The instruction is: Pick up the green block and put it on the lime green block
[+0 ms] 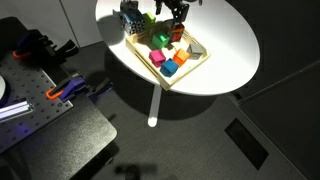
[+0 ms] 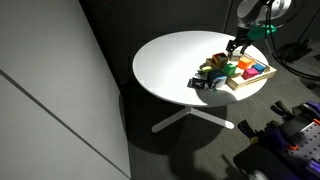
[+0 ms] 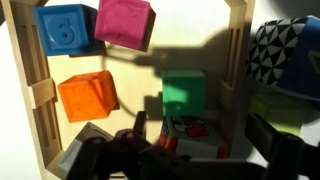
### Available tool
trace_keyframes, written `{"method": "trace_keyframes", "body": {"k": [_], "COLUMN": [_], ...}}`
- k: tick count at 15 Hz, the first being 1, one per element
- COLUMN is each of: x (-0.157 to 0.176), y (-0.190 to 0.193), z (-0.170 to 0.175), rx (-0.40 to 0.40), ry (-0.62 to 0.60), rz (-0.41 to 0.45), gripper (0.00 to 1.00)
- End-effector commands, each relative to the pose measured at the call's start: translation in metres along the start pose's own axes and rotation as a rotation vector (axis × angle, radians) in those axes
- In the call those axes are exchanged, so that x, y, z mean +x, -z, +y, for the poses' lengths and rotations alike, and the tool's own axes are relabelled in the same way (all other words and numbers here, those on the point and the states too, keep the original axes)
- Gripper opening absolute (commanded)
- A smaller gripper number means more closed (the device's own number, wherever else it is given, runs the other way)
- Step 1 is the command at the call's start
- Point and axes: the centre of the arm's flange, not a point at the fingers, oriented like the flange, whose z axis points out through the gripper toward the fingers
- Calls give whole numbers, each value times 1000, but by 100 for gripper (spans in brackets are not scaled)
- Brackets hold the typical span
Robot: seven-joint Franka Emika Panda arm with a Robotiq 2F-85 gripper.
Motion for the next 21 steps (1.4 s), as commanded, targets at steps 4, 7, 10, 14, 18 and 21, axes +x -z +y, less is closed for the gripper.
{"method": "trace_keyframes", "body": {"k": [4, 7, 10, 14, 18, 21], "x": [42, 45, 47, 49, 53, 53], "y": [-35, -50, -63, -74, -82, -83], "z": [-3, -5, -6, -4, -5, -5], "rx": [-11, -12, -9, -8, -20, -21], "ry": [-14, -4, 0, -2, -27, -45], "rz": [-10, -25, -47, -74, -98, -116], "gripper": [100, 100, 100, 100, 75, 58]}}
